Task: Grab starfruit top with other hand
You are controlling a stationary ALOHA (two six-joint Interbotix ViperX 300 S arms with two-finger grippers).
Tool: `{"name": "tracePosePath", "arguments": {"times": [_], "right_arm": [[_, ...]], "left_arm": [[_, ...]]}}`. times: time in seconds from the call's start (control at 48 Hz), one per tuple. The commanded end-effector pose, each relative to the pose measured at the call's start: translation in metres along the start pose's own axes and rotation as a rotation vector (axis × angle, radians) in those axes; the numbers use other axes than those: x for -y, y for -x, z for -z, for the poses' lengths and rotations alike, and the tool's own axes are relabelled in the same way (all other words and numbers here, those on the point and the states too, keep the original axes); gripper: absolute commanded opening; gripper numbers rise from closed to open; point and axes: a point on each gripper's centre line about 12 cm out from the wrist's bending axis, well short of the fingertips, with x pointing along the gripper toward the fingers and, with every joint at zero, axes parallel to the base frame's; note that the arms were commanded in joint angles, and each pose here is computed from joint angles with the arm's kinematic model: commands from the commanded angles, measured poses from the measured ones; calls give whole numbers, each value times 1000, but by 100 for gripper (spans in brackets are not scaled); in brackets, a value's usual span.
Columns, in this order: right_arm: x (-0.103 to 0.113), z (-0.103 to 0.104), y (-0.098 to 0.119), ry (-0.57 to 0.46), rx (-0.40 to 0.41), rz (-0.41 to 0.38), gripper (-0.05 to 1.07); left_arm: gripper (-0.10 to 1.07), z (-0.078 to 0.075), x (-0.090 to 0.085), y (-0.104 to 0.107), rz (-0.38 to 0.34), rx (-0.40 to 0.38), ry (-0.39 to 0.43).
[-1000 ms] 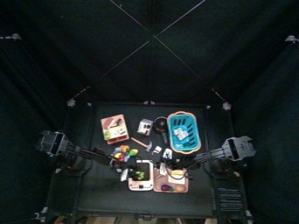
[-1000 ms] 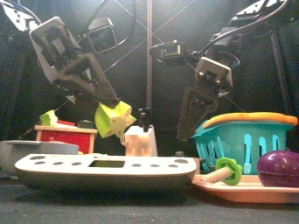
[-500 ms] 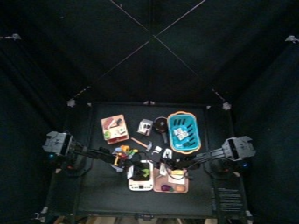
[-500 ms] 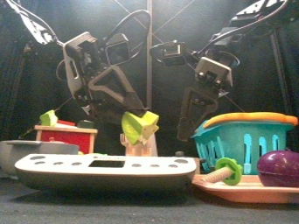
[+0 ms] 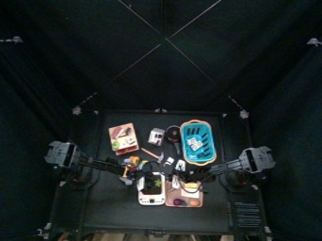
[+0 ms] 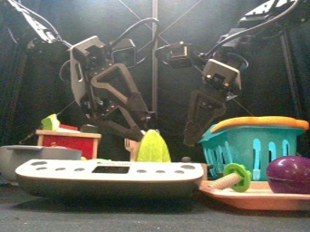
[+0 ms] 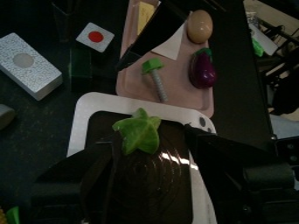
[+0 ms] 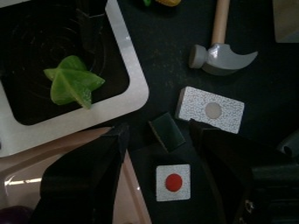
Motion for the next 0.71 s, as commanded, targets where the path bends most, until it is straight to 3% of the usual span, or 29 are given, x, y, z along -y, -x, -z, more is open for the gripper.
{"name": "tracePosePath", "arguments": {"times": [0.0, 0.083, 0.188, 0.333, 0.5, 0.604, 0.688], "right_arm": [[0, -10, 10, -12, 39, -15, 91], [-1, -21, 17, -20, 66, -19, 91], [-2, -39, 27, -61, 92, -16, 91], [-17, -55, 43, -87, 45, 60, 90], [-64, -67, 40, -69, 86, -74, 91], [-70, -70, 31, -73, 90, -95, 92], [-68, -71, 27, -85, 85, -91, 93]], "left_arm": [[94, -16, 6, 14, 25, 60, -19], [94, -15, 10, 42, 51, 100, -30], [94, -2, 7, 72, 58, 118, -36], [94, 3, 0, 113, 52, 177, -75], [94, 8, -17, 155, 10, 282, -85], [94, 13, -24, 178, -59, 280, -186], [94, 24, -30, 182, -95, 245, -204]]}}
